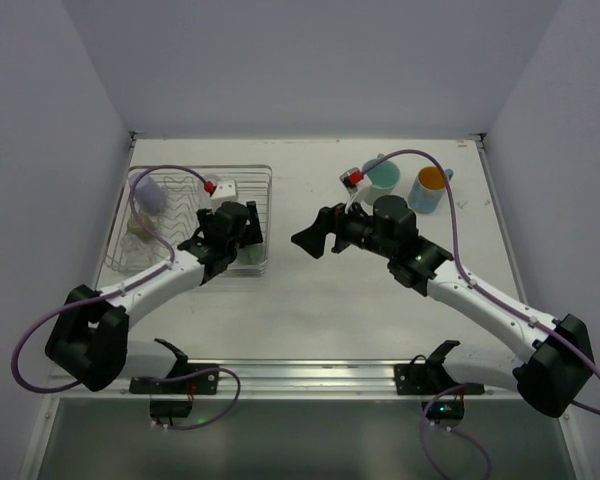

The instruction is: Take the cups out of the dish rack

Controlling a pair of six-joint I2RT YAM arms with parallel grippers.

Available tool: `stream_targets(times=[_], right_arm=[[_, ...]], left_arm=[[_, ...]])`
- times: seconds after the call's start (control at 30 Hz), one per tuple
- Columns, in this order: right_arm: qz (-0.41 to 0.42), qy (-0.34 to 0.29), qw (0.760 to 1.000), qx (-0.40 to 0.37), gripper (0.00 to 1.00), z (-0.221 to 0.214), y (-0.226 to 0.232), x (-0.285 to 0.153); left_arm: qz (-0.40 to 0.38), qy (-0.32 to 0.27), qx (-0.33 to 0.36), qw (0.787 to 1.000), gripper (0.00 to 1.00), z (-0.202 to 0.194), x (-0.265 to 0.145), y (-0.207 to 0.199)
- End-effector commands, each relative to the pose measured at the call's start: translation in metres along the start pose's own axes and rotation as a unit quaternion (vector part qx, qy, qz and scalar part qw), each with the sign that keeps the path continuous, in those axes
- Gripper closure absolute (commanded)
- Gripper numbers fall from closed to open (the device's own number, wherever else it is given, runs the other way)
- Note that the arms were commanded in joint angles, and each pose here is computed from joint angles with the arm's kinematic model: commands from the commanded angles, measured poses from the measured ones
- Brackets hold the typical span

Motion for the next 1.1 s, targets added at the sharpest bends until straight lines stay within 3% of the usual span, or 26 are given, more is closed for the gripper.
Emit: stream_targets(times=[0.0, 0.53, 0.57, 0.7, 0.8, 1.07], right_arm=[[0.015, -0.027, 0.999, -0.015, 0.03, 0.02, 0.015, 0.0], [0.03, -0.01, 0.999, -0.018, 0.03, 0.009, 0.019, 0.007], [0.031, -0.01, 0.999, -0.018, 0.03, 0.009, 0.019, 0.008], [0.031, -0.008, 0.999, -0.018, 0.03, 0.008, 0.019, 0.009], [0.033, -0.006, 0.999, -0.017, 0.03, 0.007, 0.02, 0.009], [0.047, -0.02, 0.999, 0.009, 0.03, 0.01, 0.03, 0.014]], left_arm=[[0.004, 0.009, 0.003, 1.0, 0.1, -0.003, 0.007, -0.005], [0.033, 0.067, 0.038, 0.996, 0.09, -0.046, 0.04, -0.006], [0.036, 0.065, 0.037, 0.997, 0.12, -0.046, 0.039, -0.005], [0.043, 0.045, 0.027, 0.998, 0.38, -0.038, 0.032, 0.002], [0.043, 0.023, 0.022, 0.999, 0.49, -0.025, 0.023, 0.004], [0.039, -0.037, -0.005, 0.999, 0.66, 0.012, -0.008, 0.015]])
Point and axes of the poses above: each gripper's point midway between its finger pads, its own x axis out along the fingers, its own y axis along the line the jaws close on, z = x × y, the point moved 3 cm from there along -x, back along the fingers, and after that the axes turned 8 degrees about x, right-handed, at the moved point
